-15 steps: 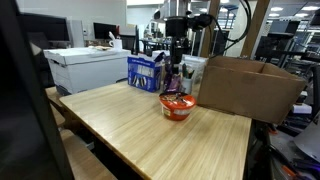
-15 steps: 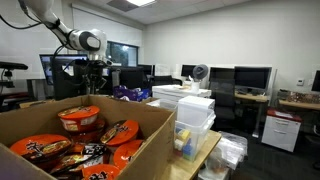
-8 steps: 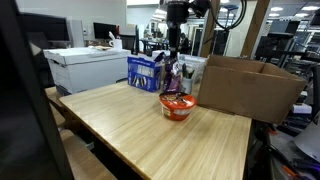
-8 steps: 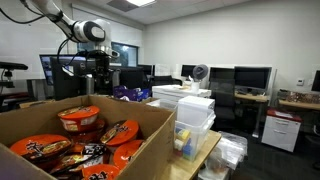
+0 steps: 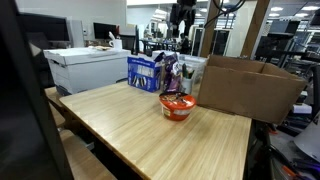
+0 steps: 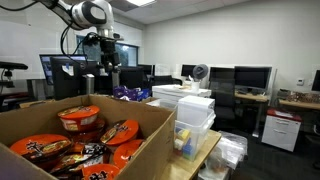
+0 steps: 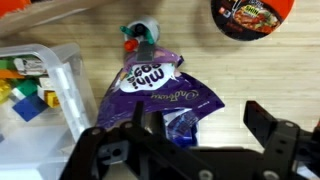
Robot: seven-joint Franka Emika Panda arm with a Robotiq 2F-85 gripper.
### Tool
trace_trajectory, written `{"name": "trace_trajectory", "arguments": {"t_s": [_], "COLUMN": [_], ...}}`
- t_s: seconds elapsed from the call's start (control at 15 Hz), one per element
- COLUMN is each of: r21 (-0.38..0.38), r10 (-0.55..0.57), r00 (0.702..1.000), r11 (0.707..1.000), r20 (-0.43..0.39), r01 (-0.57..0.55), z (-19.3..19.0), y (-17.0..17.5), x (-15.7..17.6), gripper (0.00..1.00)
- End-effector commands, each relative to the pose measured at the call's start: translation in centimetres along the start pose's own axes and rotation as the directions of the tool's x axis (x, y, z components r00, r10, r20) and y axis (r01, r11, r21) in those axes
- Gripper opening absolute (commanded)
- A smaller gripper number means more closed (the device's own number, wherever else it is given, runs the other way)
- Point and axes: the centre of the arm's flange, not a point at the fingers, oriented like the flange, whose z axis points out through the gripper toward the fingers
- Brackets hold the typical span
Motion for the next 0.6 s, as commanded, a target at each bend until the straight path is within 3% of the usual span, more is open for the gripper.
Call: {"name": "trace_trajectory", "arguments": {"t_s": [0.0,0.07,0.27,0.53], "r21": [-0.081,-0.097,-0.154,-0.090], "r10": [0.055,0.066,0.009,0.022], "r00": [0.998,0.998,1.000,0.994], "r11": [0.995,0.993,0.988,0.995], "r20": [-0.017,-0.020,-0.001,-0.103], "r01": [-0.056,-0.068,-0.009,-0.032], "z": [-1.8,-2.2,-4.2,-6.4], "y": [1.0,1.2,1.9,2.7], "x": [-4.2,-4.7,-10.6,-18.8], "gripper": [1.00,1.00,1.00,1.00]}}
